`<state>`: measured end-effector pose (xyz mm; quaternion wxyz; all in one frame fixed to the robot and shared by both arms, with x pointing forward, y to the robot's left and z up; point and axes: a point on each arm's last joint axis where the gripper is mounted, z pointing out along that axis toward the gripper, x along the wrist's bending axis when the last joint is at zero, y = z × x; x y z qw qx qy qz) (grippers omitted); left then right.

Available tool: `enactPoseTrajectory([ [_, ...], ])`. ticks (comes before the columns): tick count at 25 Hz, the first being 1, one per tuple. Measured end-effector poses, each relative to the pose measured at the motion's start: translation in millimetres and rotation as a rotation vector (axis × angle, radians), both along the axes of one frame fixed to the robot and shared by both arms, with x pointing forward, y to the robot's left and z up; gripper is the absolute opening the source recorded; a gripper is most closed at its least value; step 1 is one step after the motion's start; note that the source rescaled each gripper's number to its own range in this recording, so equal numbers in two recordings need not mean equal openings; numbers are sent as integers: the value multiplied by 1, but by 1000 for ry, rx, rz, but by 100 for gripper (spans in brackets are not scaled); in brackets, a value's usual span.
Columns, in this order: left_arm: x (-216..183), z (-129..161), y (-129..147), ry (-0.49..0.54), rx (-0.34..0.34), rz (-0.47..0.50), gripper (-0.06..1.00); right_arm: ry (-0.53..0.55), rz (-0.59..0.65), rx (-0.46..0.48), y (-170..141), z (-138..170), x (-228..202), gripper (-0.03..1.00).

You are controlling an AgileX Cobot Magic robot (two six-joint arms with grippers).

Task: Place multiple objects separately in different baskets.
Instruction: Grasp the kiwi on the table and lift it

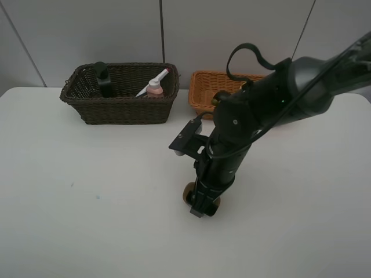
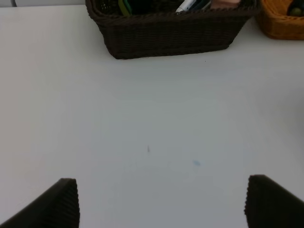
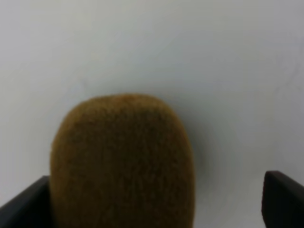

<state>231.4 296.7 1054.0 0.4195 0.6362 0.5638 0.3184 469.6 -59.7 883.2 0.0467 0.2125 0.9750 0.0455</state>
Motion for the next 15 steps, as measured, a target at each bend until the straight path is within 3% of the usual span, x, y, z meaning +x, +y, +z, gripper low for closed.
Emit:
enactPoseTrajectory([
  [4,0,0,0,0,0,0,91,8,-11,8,1,0,-1,97],
  [8,0,0,0,0,0,0,91,18,-24,16,1,0,-1,79],
  [12,0,0,0,0,0,0,91,21,-28,18,1,0,-2,69],
  [14,0,0,0,0,0,0,91,23,-27,16,1,0,-2,52],
  [15,0,0,0,0,0,0,91,25,-28,16,1,0,-2,36],
])
